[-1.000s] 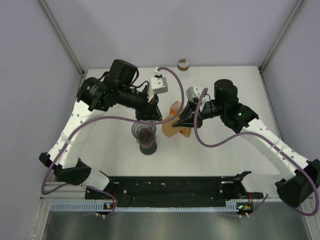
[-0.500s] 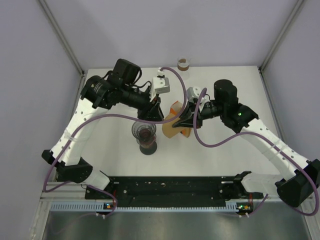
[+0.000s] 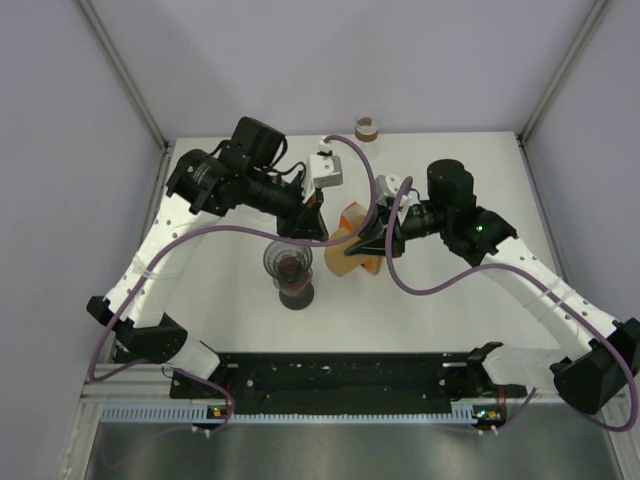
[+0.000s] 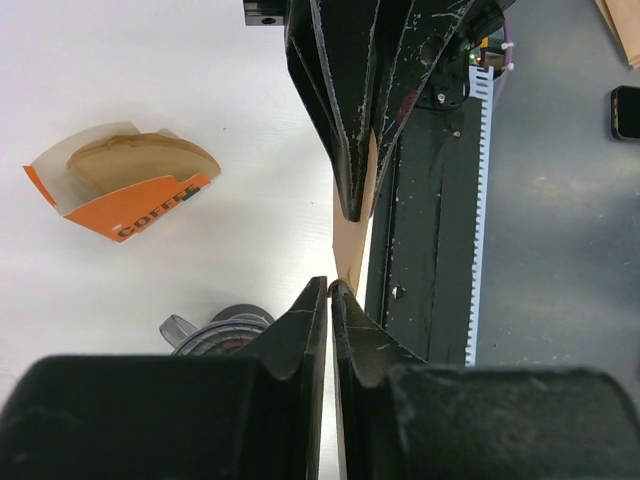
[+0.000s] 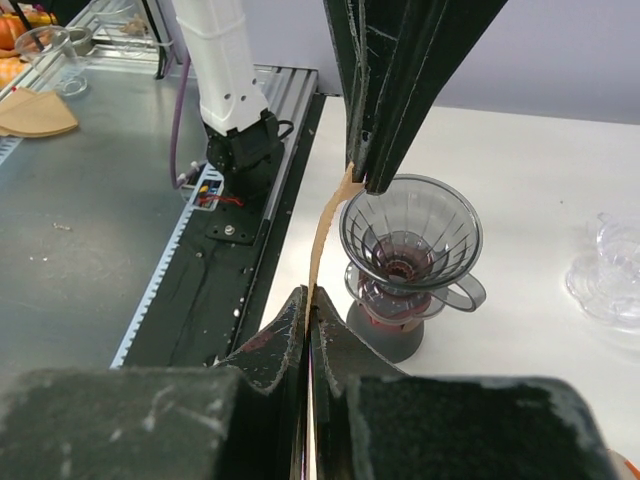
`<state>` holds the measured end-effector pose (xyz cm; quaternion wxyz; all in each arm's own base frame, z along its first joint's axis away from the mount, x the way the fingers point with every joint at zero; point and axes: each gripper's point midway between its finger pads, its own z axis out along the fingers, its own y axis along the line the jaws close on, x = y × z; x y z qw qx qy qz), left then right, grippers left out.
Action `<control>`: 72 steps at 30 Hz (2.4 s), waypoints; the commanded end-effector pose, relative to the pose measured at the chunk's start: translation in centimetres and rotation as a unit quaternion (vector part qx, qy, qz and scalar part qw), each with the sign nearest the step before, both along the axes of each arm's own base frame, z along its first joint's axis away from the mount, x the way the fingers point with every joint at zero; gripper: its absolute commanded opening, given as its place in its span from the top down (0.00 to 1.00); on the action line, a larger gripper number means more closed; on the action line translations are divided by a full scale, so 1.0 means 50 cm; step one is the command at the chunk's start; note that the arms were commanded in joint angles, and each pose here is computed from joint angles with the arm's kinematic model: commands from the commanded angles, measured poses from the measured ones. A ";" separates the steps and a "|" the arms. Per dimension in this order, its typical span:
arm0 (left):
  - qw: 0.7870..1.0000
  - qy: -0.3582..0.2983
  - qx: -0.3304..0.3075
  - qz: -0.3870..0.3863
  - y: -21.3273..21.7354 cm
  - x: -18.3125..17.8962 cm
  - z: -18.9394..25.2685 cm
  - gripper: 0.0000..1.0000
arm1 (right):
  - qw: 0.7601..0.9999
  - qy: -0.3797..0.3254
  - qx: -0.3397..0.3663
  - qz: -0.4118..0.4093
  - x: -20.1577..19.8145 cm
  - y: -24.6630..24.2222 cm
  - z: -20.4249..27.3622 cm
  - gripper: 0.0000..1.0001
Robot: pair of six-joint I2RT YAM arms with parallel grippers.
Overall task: Place the coffee filter in the dripper
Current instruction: Adjust the coffee filter.
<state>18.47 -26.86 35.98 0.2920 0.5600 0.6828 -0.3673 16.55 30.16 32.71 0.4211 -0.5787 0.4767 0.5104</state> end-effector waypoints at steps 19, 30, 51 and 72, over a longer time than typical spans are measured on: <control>0.998 0.037 0.008 -0.042 0.017 -0.052 -0.010 0.88 | 0.999 -0.034 0.014 -0.008 0.009 0.003 0.037 1.00; 0.998 0.039 0.012 -0.040 0.022 -0.059 -0.016 0.82 | 0.999 -0.035 0.011 -0.013 0.013 0.003 0.038 1.00; 0.999 0.029 0.009 -0.030 0.013 -0.053 -0.019 0.77 | 1.000 -0.021 0.001 -0.022 0.026 0.008 0.035 1.00; 0.999 0.018 0.007 -0.030 0.022 -0.060 -0.019 0.96 | 0.999 -0.008 -0.013 -0.036 0.037 0.008 0.023 1.00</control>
